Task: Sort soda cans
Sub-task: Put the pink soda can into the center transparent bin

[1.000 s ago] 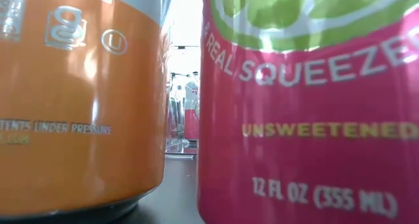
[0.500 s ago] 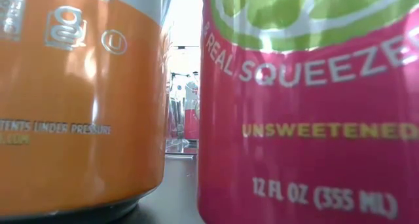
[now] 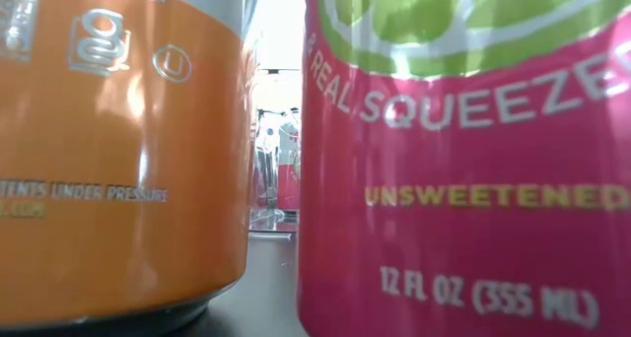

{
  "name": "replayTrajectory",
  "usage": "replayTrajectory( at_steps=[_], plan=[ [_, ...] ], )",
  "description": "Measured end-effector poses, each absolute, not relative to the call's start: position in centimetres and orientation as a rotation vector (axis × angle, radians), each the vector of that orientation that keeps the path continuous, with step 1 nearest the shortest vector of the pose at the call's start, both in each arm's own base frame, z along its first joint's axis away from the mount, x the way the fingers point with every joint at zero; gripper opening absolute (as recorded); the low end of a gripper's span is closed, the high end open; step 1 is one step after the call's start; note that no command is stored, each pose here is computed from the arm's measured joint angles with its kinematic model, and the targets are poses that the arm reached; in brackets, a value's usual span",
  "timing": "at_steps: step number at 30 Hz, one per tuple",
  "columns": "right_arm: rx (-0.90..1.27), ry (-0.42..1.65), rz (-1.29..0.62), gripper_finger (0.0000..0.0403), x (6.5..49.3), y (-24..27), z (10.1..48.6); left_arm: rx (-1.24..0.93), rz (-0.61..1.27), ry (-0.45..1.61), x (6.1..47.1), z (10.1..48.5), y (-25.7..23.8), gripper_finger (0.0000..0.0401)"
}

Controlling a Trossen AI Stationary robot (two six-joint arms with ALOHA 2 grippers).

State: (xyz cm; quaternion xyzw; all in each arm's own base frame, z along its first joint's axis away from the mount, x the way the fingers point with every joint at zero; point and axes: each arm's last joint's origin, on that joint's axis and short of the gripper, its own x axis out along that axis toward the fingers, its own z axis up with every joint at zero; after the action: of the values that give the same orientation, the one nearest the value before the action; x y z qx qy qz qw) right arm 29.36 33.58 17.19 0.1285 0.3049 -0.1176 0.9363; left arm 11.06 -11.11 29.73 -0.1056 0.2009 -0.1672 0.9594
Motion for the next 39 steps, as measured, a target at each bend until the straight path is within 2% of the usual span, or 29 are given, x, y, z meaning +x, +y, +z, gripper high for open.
replayTrajectory(
  at_steps=[19,22,27,33,39],
  plan=[
    [0.237,0.607,-0.154,0.0382,33.1,31.8,17.8,-0.212,-0.325,0.404,11.1,29.7,-11.1,0.038],
    [0.229,0.608,-0.15,0.0362,33.3,31.5,17.8,-0.211,-0.325,0.405,11.1,29.7,-11.1,0.038],
    [0.231,0.61,-0.149,0.0281,33.6,31.4,17.9,-0.21,-0.325,0.405,11.1,29.7,-11.1,0.038],
    [0.232,0.628,-0.131,0.0278,33.4,31.3,18.2,-0.21,-0.326,0.405,11.1,29.7,-11.1,0.038],
    [0.223,0.641,-0.132,0.0278,32.5,30.3,21.0,-0.21,-0.328,0.406,11.1,29.7,-11.1,0.038]
  ],
)
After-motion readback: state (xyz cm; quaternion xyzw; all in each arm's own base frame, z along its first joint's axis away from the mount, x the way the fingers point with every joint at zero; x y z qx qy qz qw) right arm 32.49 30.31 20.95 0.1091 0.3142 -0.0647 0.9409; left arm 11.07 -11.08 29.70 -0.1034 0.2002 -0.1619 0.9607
